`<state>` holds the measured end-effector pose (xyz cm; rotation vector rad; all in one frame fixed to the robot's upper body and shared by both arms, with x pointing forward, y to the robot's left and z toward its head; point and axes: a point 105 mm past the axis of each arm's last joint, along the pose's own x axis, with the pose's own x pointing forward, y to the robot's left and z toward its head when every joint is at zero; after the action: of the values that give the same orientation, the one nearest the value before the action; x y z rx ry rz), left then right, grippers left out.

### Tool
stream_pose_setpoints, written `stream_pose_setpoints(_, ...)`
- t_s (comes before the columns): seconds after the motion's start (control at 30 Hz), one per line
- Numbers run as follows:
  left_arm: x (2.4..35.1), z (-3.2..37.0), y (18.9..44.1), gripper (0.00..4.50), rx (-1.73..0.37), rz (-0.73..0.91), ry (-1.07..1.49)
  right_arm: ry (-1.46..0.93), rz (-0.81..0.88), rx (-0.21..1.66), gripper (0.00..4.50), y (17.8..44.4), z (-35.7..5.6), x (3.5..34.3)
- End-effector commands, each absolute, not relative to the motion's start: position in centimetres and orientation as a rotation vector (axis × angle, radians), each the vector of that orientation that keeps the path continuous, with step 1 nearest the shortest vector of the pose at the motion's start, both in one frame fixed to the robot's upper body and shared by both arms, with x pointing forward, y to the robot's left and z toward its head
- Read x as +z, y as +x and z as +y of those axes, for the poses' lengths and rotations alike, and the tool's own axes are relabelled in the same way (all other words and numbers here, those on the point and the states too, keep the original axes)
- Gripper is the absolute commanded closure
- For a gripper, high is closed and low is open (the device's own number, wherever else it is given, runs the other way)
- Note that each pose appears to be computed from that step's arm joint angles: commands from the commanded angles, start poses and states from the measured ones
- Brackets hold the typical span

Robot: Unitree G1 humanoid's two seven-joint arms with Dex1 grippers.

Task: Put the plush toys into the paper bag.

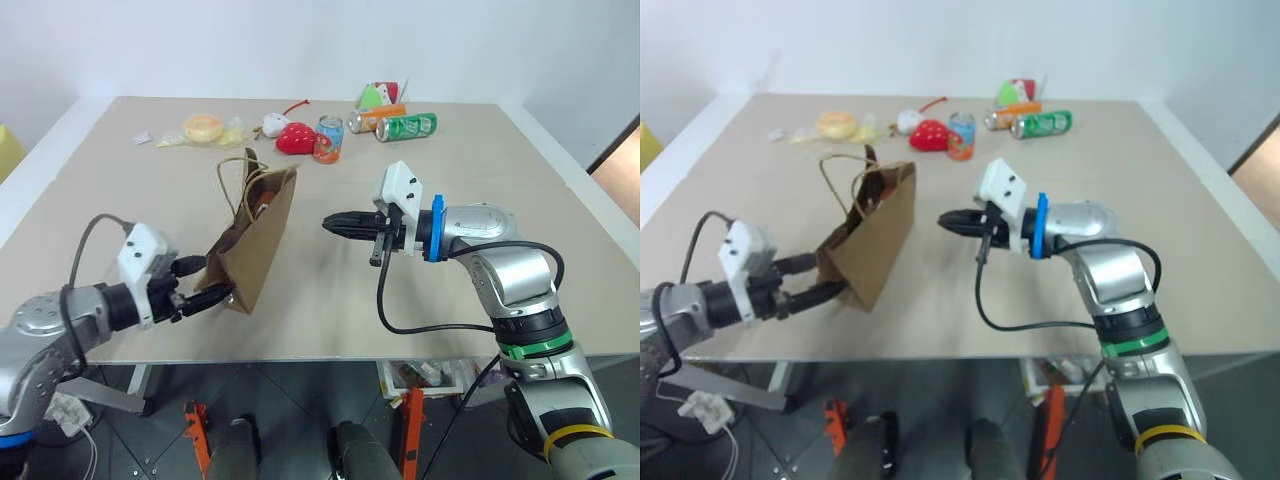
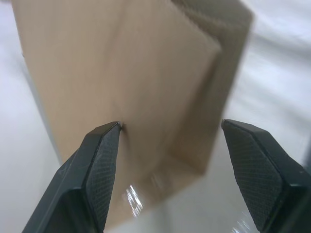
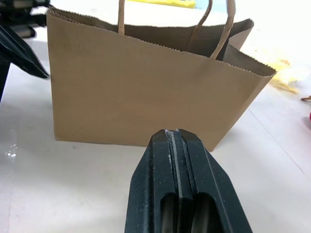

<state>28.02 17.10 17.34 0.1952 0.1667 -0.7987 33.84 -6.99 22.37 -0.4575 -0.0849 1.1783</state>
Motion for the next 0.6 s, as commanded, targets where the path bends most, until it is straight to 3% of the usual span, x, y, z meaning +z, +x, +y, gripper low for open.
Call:
stream_pose_setpoints(0.03, 18.9, 15.9, 28.4, 1.06, -0.788, 0.098, 0.249, -0.486, -0.149, 1.17, 4.45, 33.3, -7.1, 23.8)
stream_pose_setpoints(0.4, 20.2, 15.0, 30.0, 1.06, -0.746, 0.109, 0.28, -0.501, -0.151, 1.16, 4.45, 33.3, -7.2, 23.7)
stream_pose_setpoints(0.5, 20.3, 15.3, 30.4, 1.83, -0.735, 0.104, 0.27, -0.501, -0.158, 1.155, 4.5, 33.3, -7.2, 23.8)
stream_pose_setpoints(0.6, 20.5, 15.4, 30.7, 3.11, -0.729, 0.099, 0.257, -0.501, -0.162, 1.152, 4.5, 33.3, -7.2, 23.9)
